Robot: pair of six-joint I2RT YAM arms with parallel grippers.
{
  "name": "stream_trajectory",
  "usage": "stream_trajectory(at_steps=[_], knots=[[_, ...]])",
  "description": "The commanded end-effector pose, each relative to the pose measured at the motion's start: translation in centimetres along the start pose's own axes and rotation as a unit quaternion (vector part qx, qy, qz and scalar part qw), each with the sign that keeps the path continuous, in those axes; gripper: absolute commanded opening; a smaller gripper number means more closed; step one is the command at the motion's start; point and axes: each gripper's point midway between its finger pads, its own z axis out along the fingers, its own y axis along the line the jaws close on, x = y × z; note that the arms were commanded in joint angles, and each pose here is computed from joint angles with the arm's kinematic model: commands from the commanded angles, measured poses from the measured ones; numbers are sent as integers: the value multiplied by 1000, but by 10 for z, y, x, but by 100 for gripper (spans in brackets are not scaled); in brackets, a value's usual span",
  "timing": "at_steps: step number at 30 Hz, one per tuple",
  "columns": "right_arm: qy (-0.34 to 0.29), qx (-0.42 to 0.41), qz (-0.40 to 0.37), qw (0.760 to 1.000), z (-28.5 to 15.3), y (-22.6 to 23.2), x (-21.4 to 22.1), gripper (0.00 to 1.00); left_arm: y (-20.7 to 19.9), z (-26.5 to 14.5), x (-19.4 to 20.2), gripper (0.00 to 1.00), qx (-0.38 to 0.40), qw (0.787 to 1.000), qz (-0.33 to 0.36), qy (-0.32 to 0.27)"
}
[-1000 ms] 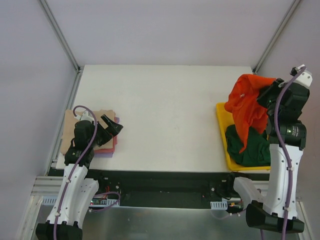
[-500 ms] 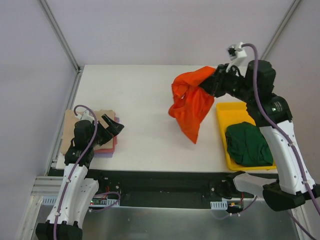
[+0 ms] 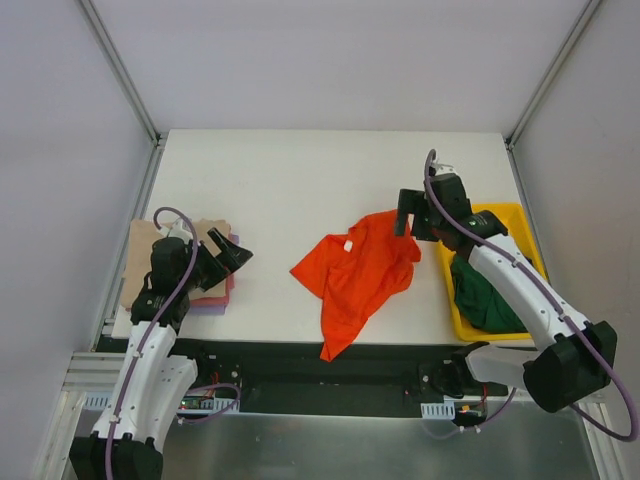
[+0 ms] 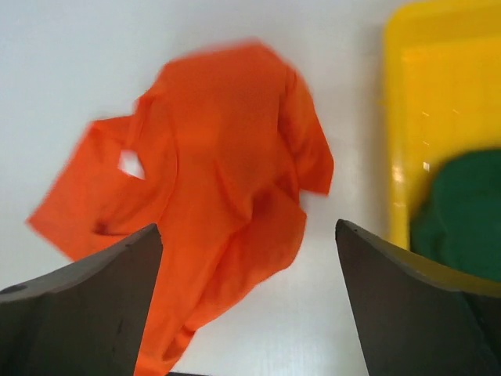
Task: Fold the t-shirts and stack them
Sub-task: Move the tshirt to the center of the board, then flatten out the tshirt
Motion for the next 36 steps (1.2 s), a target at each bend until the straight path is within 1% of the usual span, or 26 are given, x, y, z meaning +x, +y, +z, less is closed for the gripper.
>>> stream_trajectory(at_steps=[1,3,5,6,9,11,14,16,20,22,25,28,29,30,32,34,36], knots=[[-64,110,7,992,-16,-45,-13,96,-7,12,13,99,15,999,1,44],[-63,95,-10,993,-21,-40,-5,96,-16,17,22,99,27,997,17,65],[-60,67,-38,995,-26,-25,7,96,-22,21,27,99,20,997,35,71],[-52,47,-65,995,-28,-12,18,96,-23,24,31,99,13,996,47,73],[-20,-18,-134,991,-28,33,63,96,-25,33,37,99,-3,994,68,88],[0,-57,-164,985,-27,64,96,96,-22,36,37,99,-12,993,66,92],[33,-93,-188,977,-20,104,143,96,-19,38,37,99,-21,994,64,90],[60,-110,-200,972,-16,131,167,98,-16,39,34,99,-29,994,65,83],[112,-85,-210,967,-4,153,207,99,-14,40,37,99,-32,993,63,89],[140,-78,-198,967,5,157,226,96,-14,41,39,99,-31,993,64,93],[176,-83,-179,964,16,163,253,88,-13,41,38,99,-35,993,64,91],[197,-58,-189,960,23,158,270,82,-12,42,39,99,-38,993,60,92],[203,-48,-190,959,25,154,274,78,-10,42,40,99,-39,993,58,95],[208,-39,-192,958,28,150,278,76,-11,43,40,99,-39,993,60,96],[206,-5,-195,959,33,136,281,67,-12,42,40,99,-37,993,61,95],[196,29,-202,959,36,123,277,60,-11,42,40,99,-39,993,58,95],[182,50,-204,961,36,114,272,44,-10,43,41,99,-41,993,56,97]])
